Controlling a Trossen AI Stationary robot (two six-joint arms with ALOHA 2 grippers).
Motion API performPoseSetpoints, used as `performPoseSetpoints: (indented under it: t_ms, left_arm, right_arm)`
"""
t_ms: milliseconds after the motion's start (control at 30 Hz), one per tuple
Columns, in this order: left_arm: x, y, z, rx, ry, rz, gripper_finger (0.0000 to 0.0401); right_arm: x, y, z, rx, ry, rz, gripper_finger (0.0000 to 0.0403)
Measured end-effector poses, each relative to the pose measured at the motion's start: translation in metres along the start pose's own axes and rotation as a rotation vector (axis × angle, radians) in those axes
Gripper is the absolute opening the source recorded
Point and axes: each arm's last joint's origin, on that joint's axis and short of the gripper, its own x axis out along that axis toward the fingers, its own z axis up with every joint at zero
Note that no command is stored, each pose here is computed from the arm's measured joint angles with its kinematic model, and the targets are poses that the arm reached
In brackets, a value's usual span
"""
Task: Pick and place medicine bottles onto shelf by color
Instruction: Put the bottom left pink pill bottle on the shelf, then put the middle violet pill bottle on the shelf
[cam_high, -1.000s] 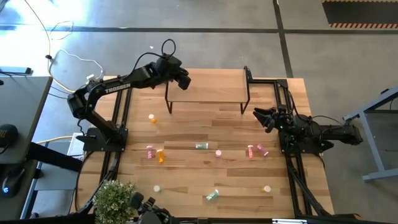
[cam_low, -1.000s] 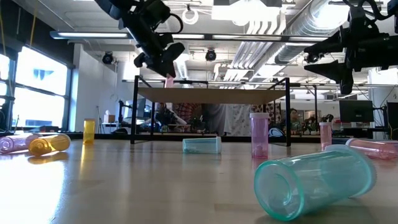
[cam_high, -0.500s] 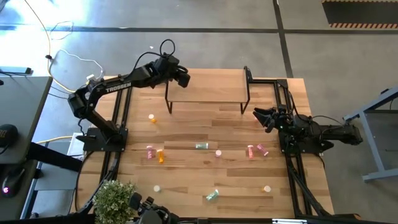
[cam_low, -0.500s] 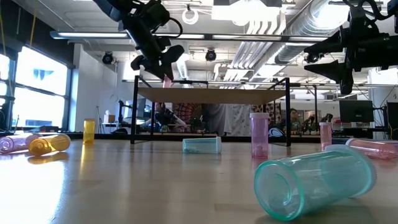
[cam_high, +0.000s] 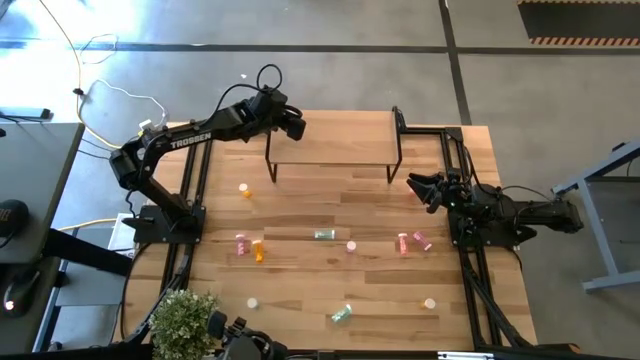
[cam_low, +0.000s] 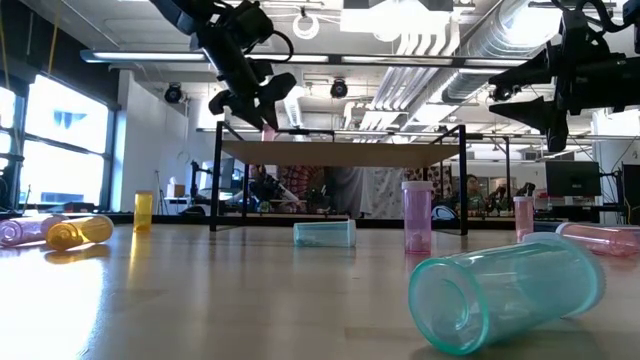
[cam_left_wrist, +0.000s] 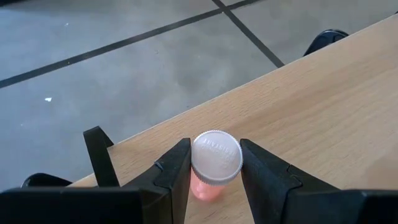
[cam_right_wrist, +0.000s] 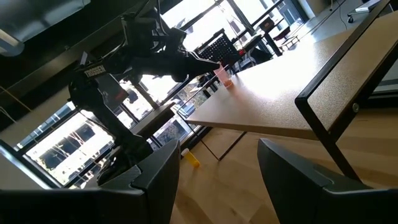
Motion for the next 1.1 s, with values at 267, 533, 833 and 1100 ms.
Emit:
performPoseSetpoints:
  t_ms: [267,533,833,1100]
  left_arm:
    - [-0.0001,0.0,-0.0003,-0.023,0.001,0.007,0.0116]
    - [0.0007,0.0003,-0.0019,0.003,0.013,0.01,0.0163]
    - [0.0006,-0.0003,-0.0011,0.001,0.009,-0.006,0.0217]
    - [0.0001,-0.002,0.0043,-0.016,-0.04,-0.038,0.0221]
  right_arm:
    - [0.0,0.0,0.0,0.0,0.0,0.0,0.0206]
    - [0.0,0.0,0.0,-0.001,0.0,0.001,0.0206]
    - [0.0,0.0,0.0,-0.001,0.0,0.001,0.0206]
    - [0.0,0.0,0.0,-0.001,0.001,0.001,0.0206]
